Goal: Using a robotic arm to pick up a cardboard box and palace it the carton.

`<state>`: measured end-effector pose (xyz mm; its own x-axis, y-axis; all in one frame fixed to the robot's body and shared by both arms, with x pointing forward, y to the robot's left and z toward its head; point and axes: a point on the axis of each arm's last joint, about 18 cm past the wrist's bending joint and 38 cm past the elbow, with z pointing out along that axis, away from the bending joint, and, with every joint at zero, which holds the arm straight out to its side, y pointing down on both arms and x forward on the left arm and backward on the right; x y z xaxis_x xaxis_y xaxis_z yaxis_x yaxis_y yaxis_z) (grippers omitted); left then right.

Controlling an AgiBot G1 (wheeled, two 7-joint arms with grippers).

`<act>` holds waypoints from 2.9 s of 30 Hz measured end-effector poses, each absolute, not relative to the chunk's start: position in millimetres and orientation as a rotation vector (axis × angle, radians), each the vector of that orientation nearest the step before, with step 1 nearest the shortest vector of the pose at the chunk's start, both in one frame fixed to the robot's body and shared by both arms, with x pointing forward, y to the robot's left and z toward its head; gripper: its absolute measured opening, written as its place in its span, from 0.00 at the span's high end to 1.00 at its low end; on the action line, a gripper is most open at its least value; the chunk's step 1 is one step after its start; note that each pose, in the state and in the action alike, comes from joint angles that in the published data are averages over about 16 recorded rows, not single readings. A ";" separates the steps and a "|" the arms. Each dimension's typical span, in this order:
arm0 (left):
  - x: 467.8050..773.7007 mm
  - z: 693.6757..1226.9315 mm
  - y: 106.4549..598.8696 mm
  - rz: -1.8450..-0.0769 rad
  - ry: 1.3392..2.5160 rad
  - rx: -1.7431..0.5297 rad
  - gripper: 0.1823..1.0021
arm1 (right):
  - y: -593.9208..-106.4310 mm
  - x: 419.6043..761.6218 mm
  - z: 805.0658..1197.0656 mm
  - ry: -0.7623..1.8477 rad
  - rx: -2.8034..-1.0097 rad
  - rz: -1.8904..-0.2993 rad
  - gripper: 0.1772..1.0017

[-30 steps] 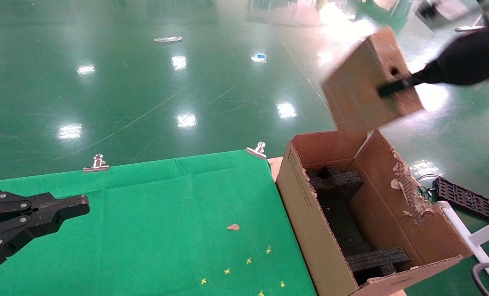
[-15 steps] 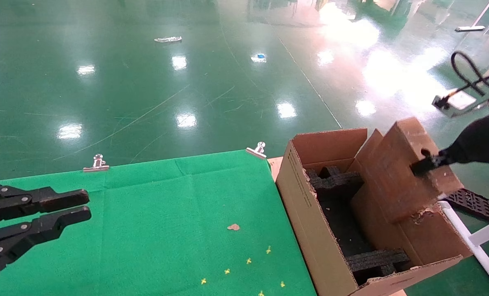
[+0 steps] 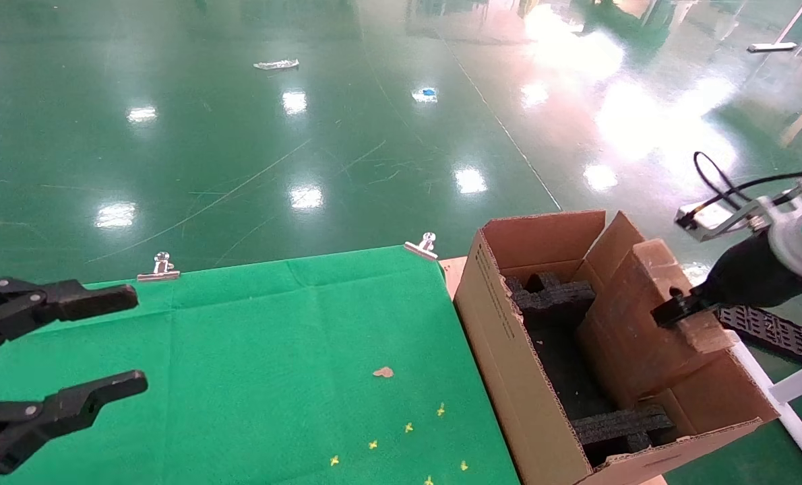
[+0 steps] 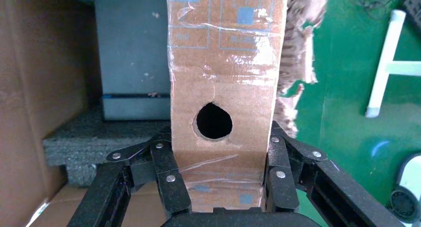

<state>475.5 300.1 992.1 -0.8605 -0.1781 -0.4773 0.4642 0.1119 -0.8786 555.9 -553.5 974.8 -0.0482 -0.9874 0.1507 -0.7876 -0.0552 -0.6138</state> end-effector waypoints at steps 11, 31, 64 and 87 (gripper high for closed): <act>475.5 992.1 300.1 -1.799 1.925 0.277 0.34 | -553.8 588.8 923.3 1.943 -1.886 -0.788 0.83; 475.5 992.1 300.1 -1.799 1.925 0.277 0.02 | -551.3 623.8 856.0 1.916 -1.894 -0.816 0.85; 475.5 992.1 300.1 -1.799 1.925 0.277 0.00 | -551.3 625.7 868.3 1.927 -1.957 -0.831 0.38; 475.5 992.1 300.1 -1.799 1.925 0.277 0.00 | -529.1 603.0 1045.6 1.445 -1.808 -1.035 0.01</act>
